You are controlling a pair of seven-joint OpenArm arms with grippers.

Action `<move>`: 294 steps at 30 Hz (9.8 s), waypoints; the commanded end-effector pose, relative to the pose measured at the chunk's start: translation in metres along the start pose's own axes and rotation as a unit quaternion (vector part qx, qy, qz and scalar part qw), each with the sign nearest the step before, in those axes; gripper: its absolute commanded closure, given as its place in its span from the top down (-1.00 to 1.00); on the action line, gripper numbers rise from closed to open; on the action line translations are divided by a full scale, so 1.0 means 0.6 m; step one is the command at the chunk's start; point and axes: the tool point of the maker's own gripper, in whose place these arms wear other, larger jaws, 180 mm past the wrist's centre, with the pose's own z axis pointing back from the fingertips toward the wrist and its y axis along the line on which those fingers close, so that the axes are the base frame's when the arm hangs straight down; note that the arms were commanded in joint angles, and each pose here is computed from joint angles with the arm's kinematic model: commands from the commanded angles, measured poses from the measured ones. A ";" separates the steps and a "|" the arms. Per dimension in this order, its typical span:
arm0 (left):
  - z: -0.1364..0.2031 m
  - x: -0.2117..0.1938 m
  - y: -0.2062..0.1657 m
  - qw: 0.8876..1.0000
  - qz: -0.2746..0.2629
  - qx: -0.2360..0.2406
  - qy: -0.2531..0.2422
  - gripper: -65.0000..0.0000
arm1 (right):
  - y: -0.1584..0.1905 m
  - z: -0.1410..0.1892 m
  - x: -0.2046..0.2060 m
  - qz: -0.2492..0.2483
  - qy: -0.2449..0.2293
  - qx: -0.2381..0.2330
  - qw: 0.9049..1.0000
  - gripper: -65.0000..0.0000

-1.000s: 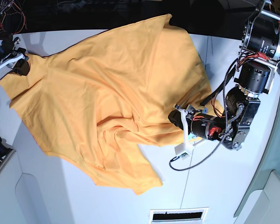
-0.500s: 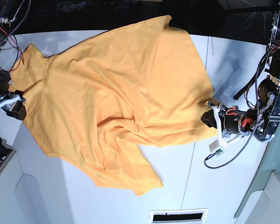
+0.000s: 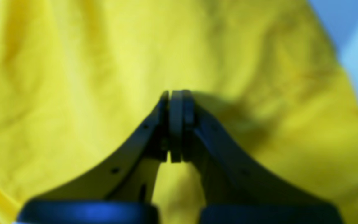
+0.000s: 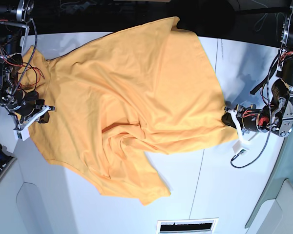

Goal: Layout the t-shirt on the table in an organized manner, then fold the t-shirt properly
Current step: 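Grasp the shirt hem with both grippers and spread it apart, then drag the shirt edges apart with both grippers to flatten it, then pull the shirt corners outward with both grippers, smoothing it flat, then grasp the shirt edge with both grippers and fold it over lengthwise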

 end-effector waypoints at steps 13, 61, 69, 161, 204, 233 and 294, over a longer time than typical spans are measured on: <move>-0.006 0.090 0.048 0.995 0.005 0.093 0.029 -1.00 | -0.052 0.057 -0.100 -0.053 0.040 -0.008 0.998 -1.00; 0.025 0.022 -0.051 0.990 0.048 -0.125 0.048 -1.00 | 0.056 0.026 -0.020 0.049 0.024 0.058 0.997 -1.00; 0.002 -0.025 0.000 0.996 0.054 -0.027 0.071 -1.00 | 0.018 0.015 -0.048 0.061 0.035 0.023 0.997 -1.00; 0.107 -0.265 -0.198 0.961 0.156 -0.227 0.013 0.04 | -0.119 0.244 -0.280 -0.134 0.128 -0.016 0.983 0.01; 0.208 -0.181 -0.271 0.940 0.058 -0.335 -0.013 -1.00 | -0.143 0.372 -0.133 -0.094 -0.010 -0.051 0.994 -1.00; 0.161 -0.085 -0.015 0.979 0.103 -0.065 -0.162 -1.00 | -0.083 0.135 0.123 -0.051 -0.093 0.031 0.994 -1.00; 0.068 -0.081 -0.036 0.941 0.256 -0.119 -0.188 -0.95 | -0.052 0.065 -0.005 -0.259 -0.089 0.070 0.959 -0.41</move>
